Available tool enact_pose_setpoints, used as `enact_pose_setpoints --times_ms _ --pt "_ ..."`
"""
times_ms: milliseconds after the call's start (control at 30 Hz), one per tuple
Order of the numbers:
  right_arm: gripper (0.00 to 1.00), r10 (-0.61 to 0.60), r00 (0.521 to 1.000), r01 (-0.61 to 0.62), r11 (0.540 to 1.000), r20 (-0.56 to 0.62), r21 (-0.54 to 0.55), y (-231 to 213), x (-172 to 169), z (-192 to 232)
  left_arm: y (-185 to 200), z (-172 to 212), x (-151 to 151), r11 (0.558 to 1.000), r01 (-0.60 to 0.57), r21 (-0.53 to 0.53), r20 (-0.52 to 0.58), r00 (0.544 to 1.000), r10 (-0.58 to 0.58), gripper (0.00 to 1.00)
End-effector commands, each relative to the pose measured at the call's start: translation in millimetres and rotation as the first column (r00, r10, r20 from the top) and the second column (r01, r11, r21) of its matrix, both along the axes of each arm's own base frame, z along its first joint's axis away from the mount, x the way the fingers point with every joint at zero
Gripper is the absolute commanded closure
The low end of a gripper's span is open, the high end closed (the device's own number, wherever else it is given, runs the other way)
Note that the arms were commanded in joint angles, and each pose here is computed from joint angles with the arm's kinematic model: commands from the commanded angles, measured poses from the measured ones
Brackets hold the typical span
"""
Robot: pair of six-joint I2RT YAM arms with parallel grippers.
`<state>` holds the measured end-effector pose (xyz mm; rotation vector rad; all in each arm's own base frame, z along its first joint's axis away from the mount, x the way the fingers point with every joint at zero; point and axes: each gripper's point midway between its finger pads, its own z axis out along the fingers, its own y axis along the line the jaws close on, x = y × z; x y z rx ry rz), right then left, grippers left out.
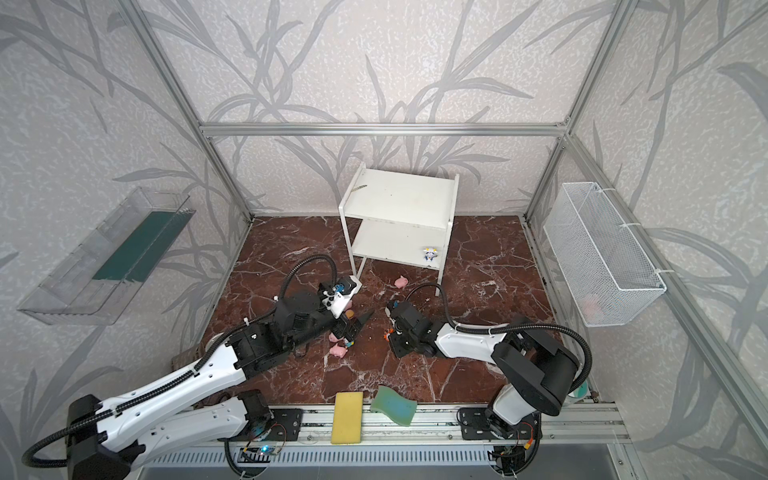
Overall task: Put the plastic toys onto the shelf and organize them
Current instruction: 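Lift the orange figurine with the right gripper toward the left gripper, then close the left gripper on the orange crab-hat figurine held by the right gripper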
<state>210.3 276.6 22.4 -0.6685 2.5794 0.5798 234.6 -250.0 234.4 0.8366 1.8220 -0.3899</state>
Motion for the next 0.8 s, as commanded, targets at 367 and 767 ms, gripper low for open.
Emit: enact_pose_setpoints --times_ms 367,767 --pt "0.81 0.070 0.967 -0.165 0.906 0.246 0.389 26.9 -9.7 96.4 -13.2 -20.4 -28.3 0.981 0.074 -0.177 -0.153 0.983 -0.102 0.01" --pt "0.81 0.082 0.902 -0.320 0.784 0.423 0.531 20.8 -33.4 166.3 -36.2 -14.3 -47.6 0.949 0.223 -0.223 -0.198 0.943 -0.268 0.04"
